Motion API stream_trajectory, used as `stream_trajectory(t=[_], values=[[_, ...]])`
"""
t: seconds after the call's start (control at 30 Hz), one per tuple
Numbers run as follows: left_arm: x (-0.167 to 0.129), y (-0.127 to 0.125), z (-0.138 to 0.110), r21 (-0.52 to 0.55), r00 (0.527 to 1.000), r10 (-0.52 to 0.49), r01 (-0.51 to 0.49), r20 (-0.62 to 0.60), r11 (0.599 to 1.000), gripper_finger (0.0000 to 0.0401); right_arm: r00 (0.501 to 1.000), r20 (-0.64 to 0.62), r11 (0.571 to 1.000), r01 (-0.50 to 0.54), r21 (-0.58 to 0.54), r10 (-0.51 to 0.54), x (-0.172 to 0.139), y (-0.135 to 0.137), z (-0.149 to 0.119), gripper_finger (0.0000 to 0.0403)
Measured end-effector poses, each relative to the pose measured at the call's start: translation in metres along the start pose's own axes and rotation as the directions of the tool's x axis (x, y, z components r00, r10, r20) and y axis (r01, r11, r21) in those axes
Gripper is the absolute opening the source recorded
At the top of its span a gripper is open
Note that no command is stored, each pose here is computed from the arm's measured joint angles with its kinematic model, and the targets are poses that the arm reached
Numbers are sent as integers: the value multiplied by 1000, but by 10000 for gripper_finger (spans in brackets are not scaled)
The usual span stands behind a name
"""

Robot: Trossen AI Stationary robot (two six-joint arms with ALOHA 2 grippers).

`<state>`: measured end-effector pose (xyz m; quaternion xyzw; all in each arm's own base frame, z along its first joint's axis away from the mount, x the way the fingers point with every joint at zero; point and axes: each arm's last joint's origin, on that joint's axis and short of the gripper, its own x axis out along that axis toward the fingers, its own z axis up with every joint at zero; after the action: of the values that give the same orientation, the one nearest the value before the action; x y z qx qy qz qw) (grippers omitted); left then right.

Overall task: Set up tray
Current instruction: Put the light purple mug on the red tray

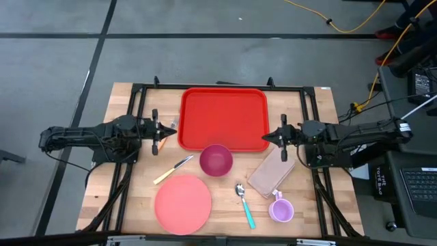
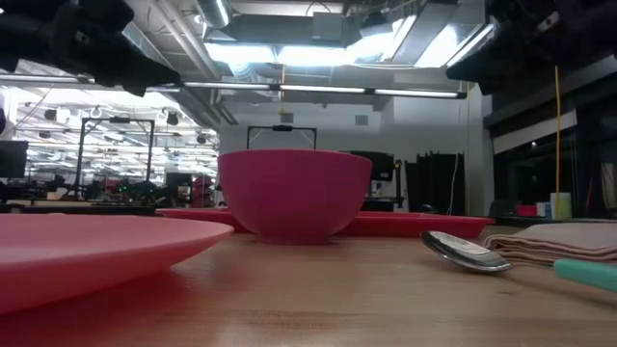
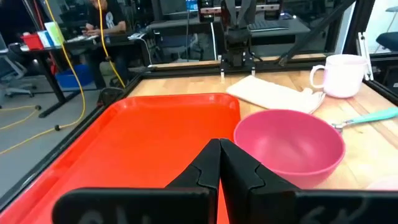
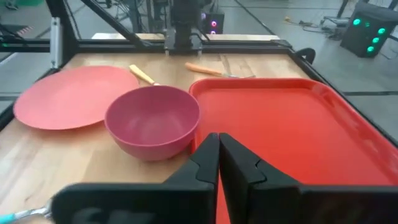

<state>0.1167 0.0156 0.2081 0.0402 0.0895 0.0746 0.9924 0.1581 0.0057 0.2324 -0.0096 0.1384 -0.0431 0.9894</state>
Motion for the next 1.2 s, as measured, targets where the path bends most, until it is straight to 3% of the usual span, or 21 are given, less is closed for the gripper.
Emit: stream_trajectory(t=[0.2, 0.37, 0.47, 0.6, 0.7, 0.83, 1.2], values=[[6, 2, 12, -33, 999, 33, -34, -28, 999, 2, 998, -60, 999, -24, -28, 22, 0, 4, 23, 6], [16, 2, 19, -53, 997, 24, -28, -72, 998, 2, 981, -151, 991, -127, -39, 120, 1, 18, 43, 6], [23, -2, 20, -72, 994, -5, -3, -109, 997, 2, 950, -269, 983, -177, -47, 158, 2, 28, 41, 4], [32, -8, 24, -52, 991, -36, 29, -133, 998, 2, 930, -307, 977, -214, -2, 203, 1, 41, 43, 3], [36, -12, 30, -38, 992, -35, 30, -122, 999, 2, 918, -344, 980, -192, 47, 196, -2, 54, 42, 2], [39, -18, 36, -31, 995, -42, 39, -95, 999, 2, 867, -461, 982, -167, 84, 186, -13, 73, 36, 2], [41, -32, 43, -39, 998, -61, 60, -22, 997, 2, 813, -522, 966, -215, 143, 258, -44, 123, 36, 1]])
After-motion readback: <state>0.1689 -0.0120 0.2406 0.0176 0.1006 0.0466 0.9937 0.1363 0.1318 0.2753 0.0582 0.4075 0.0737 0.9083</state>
